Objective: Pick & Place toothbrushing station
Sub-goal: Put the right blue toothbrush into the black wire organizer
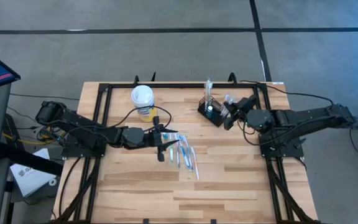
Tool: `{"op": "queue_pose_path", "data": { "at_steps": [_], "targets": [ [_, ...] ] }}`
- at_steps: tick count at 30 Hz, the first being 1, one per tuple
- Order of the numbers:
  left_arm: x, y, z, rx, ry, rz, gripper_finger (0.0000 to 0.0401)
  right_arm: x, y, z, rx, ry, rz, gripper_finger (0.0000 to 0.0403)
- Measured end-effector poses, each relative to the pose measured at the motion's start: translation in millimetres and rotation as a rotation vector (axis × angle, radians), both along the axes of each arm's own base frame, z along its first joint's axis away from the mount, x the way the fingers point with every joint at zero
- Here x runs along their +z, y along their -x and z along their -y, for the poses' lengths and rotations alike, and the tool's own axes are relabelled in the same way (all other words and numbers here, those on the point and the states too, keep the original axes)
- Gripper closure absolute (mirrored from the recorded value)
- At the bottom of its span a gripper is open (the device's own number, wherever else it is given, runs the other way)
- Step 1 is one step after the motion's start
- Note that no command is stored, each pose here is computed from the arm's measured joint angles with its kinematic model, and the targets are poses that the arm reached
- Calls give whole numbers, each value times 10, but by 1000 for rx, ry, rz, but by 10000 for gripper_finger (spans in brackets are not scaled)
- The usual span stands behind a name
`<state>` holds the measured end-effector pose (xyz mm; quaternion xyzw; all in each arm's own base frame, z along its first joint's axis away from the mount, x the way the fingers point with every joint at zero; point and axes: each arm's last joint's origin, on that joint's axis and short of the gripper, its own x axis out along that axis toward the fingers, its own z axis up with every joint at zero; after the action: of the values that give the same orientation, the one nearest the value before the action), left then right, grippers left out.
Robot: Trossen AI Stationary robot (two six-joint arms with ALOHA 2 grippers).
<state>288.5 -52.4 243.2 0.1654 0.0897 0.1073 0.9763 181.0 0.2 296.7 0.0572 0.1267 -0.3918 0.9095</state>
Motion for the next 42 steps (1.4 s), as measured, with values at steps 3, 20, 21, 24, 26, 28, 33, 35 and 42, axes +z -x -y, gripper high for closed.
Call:
{"op": "queue_pose_path", "data": {
  "at_steps": [3, 20, 21, 24, 26, 28, 33, 35, 42],
  "targets": [
    [0, 0, 0, 0, 0, 0, 245, 7, 50, 25, -15, -18, 11, 399],
    [1, -2, -10, 3, 0, 1, 247, -407, 221, 210, -17, -77, 106, 400],
    [2, -2, -10, 3, 0, 1, 247, -421, 218, 216, -20, -78, 105, 400],
    [1, -2, -10, 3, 0, 1, 247, -456, 193, 227, -11, -85, 105, 400],
    [1, -2, -10, 3, 0, 1, 247, -468, 195, 243, -17, -86, 109, 400],
    [0, -2, -10, 3, 0, 0, 247, -517, 194, 256, -29, -93, 105, 400],
    [2, -1, -10, 3, 0, 1, 247, -645, 154, 287, -18, -112, 108, 399],
    [2, -1, -10, 3, 0, 1, 247, -710, 129, 302, -14, -120, 92, 397],
    [2, -1, -10, 3, 0, 1, 247, -864, 10, 370, -15, -143, 43, 398]
  ]
}}
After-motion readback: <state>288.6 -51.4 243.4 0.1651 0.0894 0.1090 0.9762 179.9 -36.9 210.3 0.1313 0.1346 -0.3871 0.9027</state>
